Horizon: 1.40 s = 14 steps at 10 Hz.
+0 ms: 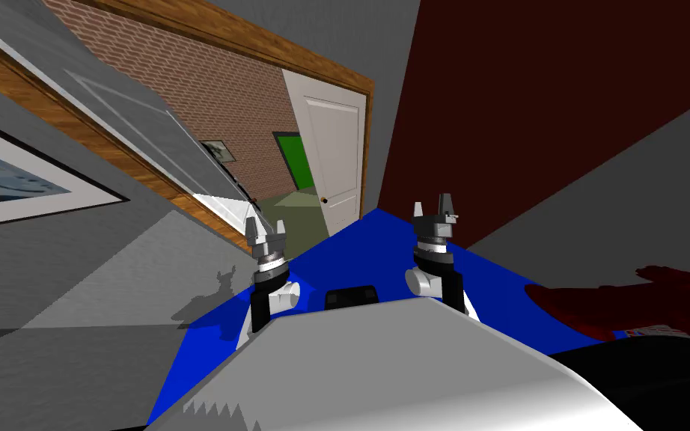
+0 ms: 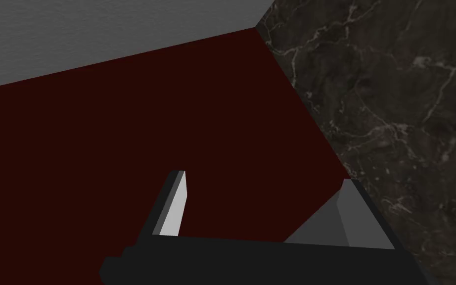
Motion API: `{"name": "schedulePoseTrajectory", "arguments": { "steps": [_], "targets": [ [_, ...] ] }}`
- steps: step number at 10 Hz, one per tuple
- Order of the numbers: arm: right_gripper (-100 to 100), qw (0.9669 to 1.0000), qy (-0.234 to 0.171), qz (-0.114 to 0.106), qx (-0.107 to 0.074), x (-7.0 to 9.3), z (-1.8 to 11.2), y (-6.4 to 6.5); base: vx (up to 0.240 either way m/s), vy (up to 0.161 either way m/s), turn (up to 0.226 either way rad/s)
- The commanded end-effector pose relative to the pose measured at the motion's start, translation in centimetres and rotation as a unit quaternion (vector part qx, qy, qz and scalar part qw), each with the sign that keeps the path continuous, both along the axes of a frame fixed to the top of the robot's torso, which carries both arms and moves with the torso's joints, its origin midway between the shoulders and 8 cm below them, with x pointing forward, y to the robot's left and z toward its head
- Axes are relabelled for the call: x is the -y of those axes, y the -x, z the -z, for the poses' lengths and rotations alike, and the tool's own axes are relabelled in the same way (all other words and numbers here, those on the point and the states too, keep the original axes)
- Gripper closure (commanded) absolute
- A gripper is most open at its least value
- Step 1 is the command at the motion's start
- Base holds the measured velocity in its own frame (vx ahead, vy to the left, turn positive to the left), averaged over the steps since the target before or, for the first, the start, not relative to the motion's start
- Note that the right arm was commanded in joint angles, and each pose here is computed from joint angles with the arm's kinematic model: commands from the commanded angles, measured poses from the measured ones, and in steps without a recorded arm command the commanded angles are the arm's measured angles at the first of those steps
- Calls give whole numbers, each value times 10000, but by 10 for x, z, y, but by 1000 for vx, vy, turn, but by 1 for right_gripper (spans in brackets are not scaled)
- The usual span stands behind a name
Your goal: Push the door open
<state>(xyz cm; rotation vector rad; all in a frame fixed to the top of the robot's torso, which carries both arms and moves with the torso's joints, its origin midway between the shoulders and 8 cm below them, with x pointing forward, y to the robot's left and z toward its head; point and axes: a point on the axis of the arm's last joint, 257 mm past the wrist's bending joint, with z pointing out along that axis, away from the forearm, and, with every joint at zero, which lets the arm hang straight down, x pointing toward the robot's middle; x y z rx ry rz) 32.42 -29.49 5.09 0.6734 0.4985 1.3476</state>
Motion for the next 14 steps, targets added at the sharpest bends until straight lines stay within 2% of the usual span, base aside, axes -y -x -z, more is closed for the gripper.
{"name": "schedulePoseTrajectory", "arguments": {
  "steps": [1,8,9,14],
  "targets": [
    [-100,9999,90,84,-113,2,10,-6,28,3,215],
    [-100,9969,401,422,-522,13,48,-24,53,-6,172],
    [-100,9954,491,524,-638,17,59,-29,60,-14,260],
    [-100,9888,754,836,-982,30,91,-41,60,-9,193]
  ]
}}
